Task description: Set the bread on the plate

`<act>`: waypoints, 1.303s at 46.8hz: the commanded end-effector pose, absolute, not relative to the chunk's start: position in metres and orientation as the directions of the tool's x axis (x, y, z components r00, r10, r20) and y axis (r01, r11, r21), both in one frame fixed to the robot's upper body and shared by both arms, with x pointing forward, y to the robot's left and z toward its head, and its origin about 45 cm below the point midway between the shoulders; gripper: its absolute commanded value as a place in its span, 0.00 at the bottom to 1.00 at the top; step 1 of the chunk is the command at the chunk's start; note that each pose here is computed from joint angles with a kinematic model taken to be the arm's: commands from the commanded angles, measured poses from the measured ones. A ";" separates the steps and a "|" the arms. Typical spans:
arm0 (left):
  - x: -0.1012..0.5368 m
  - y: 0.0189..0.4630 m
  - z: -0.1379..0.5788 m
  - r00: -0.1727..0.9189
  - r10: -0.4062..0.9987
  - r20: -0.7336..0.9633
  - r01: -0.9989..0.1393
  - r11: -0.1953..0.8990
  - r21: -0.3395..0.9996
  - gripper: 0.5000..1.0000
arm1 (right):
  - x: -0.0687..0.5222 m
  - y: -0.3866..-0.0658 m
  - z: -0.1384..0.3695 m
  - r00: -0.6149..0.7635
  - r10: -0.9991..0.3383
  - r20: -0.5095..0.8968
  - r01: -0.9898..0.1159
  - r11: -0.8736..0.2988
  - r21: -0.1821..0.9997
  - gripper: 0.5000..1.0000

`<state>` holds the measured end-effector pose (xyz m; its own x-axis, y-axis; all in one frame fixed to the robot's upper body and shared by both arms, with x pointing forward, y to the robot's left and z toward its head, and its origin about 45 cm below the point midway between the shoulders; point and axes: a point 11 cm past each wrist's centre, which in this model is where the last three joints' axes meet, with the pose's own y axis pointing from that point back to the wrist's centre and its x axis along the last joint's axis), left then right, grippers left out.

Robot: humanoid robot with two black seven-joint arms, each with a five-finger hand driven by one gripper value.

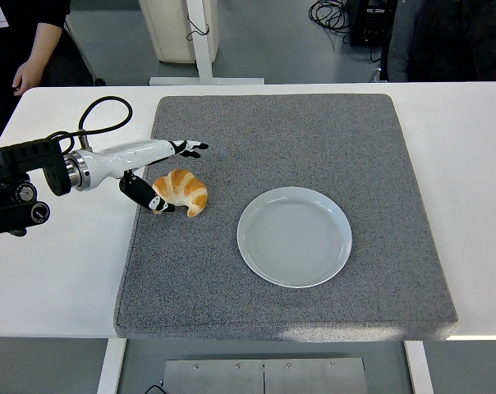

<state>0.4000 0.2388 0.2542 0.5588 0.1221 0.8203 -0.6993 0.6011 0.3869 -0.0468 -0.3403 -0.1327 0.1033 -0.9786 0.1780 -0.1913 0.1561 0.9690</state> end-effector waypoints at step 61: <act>0.417 0.235 0.202 0.528 0.148 0.836 -0.716 0.607 0.345 0.22 | -0.046 -0.341 -0.133 0.103 -0.978 0.181 -0.193 0.159 0.968 1.00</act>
<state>0.4165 0.2349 0.2017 0.5294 0.1462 0.8357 -0.7145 0.6079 0.3462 -0.0458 -0.3409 -0.1327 0.1023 -0.9783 0.1802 -0.1931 0.1582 0.9684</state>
